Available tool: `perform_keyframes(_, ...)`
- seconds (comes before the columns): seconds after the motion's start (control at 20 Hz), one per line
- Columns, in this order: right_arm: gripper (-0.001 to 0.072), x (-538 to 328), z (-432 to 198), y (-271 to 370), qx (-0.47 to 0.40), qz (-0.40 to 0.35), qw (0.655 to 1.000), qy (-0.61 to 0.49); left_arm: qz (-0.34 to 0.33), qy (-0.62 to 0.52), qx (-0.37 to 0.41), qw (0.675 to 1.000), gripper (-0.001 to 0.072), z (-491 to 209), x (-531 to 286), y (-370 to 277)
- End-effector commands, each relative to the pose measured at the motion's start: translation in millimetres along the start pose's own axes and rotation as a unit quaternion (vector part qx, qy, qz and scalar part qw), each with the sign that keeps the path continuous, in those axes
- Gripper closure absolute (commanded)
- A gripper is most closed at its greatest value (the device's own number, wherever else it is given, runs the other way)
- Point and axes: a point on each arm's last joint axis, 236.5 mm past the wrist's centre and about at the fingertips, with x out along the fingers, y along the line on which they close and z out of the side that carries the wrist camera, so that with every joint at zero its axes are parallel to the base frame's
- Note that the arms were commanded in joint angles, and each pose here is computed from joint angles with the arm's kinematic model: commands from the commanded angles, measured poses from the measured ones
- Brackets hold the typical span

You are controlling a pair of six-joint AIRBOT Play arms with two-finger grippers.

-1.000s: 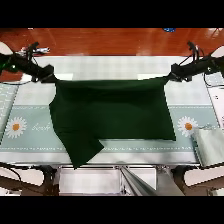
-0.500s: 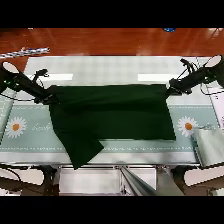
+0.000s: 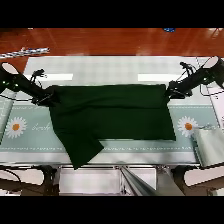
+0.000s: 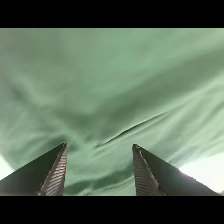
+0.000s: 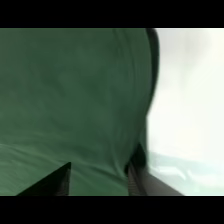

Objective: Fold the shirts.

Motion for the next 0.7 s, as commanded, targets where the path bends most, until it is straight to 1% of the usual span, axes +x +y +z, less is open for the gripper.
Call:
perform_keyframes(0.0, 0.0297, -37, -14, -24, 0.014, -0.056, 0.998, -0.014, 0.040, -0.016, -0.040, 0.998, 0.0212, -18, -19, 21)
perform_keyframes(0.05, 0.0297, -56, -9, -30, 0.029, -0.070, 0.995, -0.064, 0.053, -0.017, -0.049, 0.997, 0.0212, -36, -21, 34)
perform_keyframes(0.1, 0.0296, -76, -4, -31, 0.039, -0.070, 0.988, -0.130, 0.060, -0.023, -0.084, 0.994, 0.0212, -55, -21, 50)
perform_keyframes(0.15, 0.0296, -90, -4, -31, 0.047, -0.065, 0.980, -0.181, 0.040, -0.041, -0.114, 0.992, 0.0212, -70, -18, 56)
perform_keyframes(0.25, 0.0296, -98, -28, -30, 0.061, -0.049, 0.969, -0.233, -0.035, -0.104, -0.138, 0.984, 0.0212, -86, -18, 46)
perform_keyframes(0.3, 0.0296, -94, -43, -29, 0.065, -0.040, 0.969, -0.237, -0.070, -0.139, -0.149, 0.977, 0.0212, -93, -21, 40)
perform_keyframes(0.35, 0.0296, -85, -59, -22, 0.060, -0.024, 0.970, -0.235, -0.088, -0.163, -0.161, 0.969, 0.0212, -102, -23, 40)
perform_keyframes(0.5, 0.0296, -61, -93, 5, 0.056, 0.036, 0.970, -0.233, -0.098, -0.174, -0.189, 0.961, 0.0211, -131, -13, 45)
perform_keyframes(0.65, 0.0297, -43, -107, 26, 0.064, 0.096, 0.967, -0.225, -0.114, -0.158, -0.204, 0.959, 0.0211, -139, 18, 39)
